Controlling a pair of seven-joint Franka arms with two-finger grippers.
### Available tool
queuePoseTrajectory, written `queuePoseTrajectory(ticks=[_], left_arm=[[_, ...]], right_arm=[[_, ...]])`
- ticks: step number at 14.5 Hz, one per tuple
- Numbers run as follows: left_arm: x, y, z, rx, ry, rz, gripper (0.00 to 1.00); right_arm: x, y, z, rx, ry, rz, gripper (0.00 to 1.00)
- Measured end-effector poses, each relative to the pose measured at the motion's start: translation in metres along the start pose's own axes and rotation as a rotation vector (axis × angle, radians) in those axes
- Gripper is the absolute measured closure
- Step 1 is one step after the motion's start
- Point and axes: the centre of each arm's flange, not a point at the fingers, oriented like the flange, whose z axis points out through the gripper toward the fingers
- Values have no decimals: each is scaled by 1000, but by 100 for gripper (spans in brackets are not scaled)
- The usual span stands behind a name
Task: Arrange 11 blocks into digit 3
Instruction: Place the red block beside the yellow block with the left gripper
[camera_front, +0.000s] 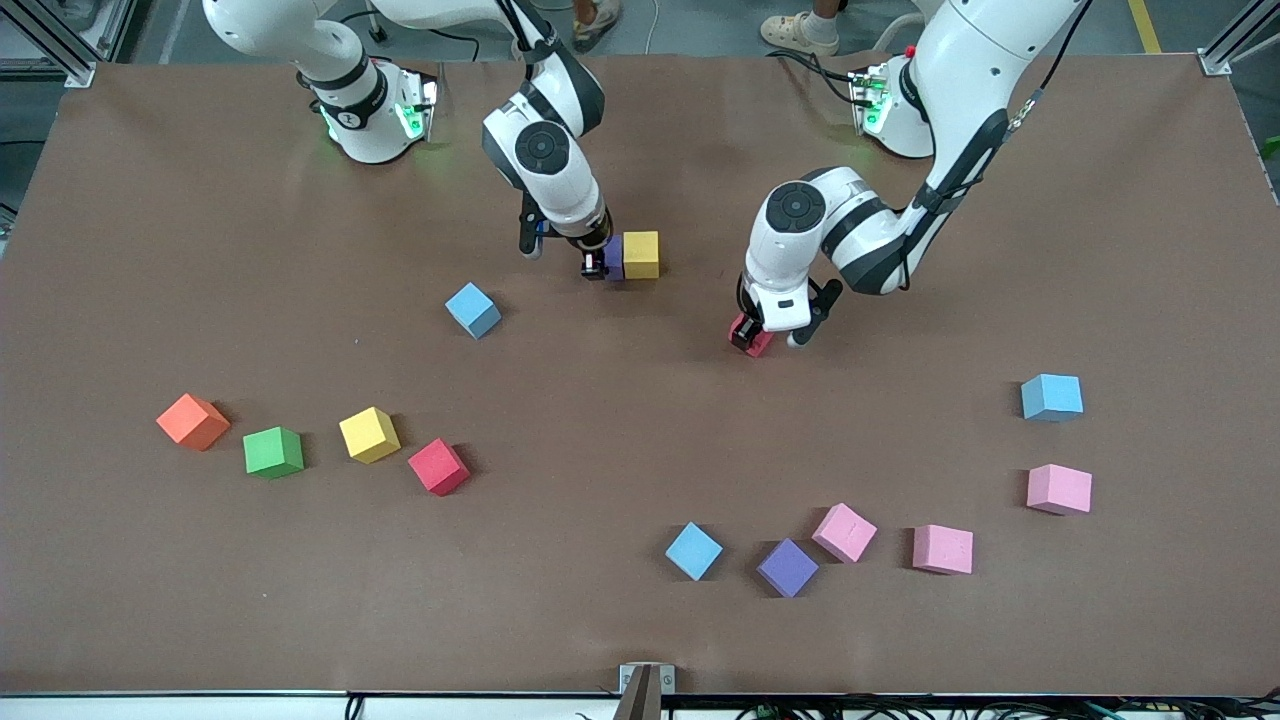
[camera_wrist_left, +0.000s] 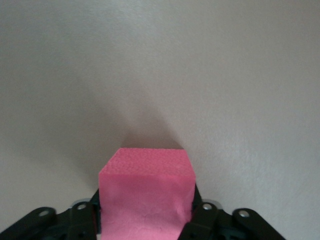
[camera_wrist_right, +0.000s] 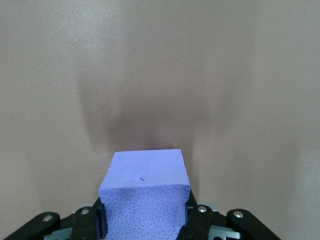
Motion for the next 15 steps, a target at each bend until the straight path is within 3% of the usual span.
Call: queuePoseTrajectory(ticks=[5,8,9,13,15], left_arm=[[-31,8,-26,12,25,-361,93],[-51,3,-29,16,22,-521,93],[-58,0,-28,21,22,-546,93],[-93,-15,-18,65,-5,-549,92],[-110,-22,-14,83,-17,-532,93]], right_arm=[[-3,4,1,-1,1,-9,44],[-3,5,1,-2,1,-9,44],[-3,5,1,-3,2,-9,41],[-1,4,2,-6,6,8,1],[0,2,1,-4,7,13,0]])
